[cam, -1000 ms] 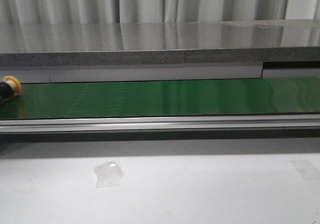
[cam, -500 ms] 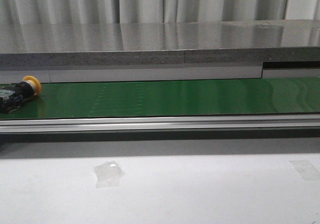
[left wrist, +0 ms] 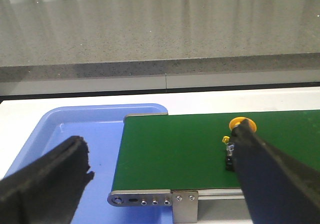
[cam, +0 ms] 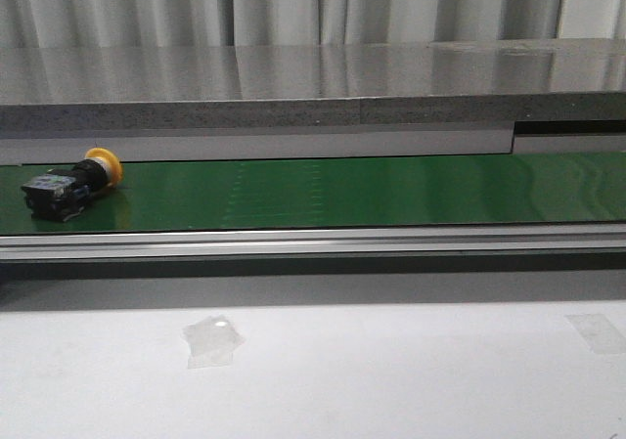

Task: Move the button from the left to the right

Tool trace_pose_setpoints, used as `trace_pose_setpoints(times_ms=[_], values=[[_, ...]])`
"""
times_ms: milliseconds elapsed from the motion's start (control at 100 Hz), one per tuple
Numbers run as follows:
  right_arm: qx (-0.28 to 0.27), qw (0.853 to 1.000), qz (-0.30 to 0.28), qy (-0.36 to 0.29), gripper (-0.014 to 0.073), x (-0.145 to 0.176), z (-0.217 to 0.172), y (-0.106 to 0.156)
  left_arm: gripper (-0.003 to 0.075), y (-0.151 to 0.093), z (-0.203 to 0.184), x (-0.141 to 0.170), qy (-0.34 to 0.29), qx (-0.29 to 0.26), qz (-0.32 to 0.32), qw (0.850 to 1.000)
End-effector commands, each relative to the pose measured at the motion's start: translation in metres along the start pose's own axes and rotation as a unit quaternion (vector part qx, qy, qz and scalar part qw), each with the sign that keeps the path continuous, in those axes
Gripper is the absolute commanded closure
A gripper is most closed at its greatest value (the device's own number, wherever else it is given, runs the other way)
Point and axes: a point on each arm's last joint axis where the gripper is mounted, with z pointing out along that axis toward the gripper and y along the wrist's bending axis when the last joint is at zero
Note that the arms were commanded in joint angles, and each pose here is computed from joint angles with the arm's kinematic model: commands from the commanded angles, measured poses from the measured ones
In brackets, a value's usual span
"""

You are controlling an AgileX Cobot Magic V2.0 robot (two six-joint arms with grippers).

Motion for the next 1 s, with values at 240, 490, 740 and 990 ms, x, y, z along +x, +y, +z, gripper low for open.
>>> trace_pose_setpoints(times_ms=[240,490,740,990], values=[[-0.001,0.998,-0.005,-0.057,0.0696,-0.0136,-0.0027,0.0006,0.0251,0.0026,-0.0026,-0.0144,-0.044,-0.014,-0.010,0.999],[-0.001,0.998,-0.005,-0.057,0.0696,-0.0136,-0.0027,0.0006,0.0572,0.0027,-0.0026,-0.0145,-0.045,-0.015,-0.010,0.999],[-0.001,0.998,-0.005,-0.057,0.0696,-0.0136,-0.0027,0.0006,0.0740,0.0026,-0.0026,-0.0144,-0.044,-0.014,-0.010,0.999],[-0.001,0.998,-0.005,-0.058,0.0696,-0.0137,-0.0027,0.0006,0.0740,0.0026,-0.0026,-0.0144,-0.044,-0.014,-0.010,0.999]])
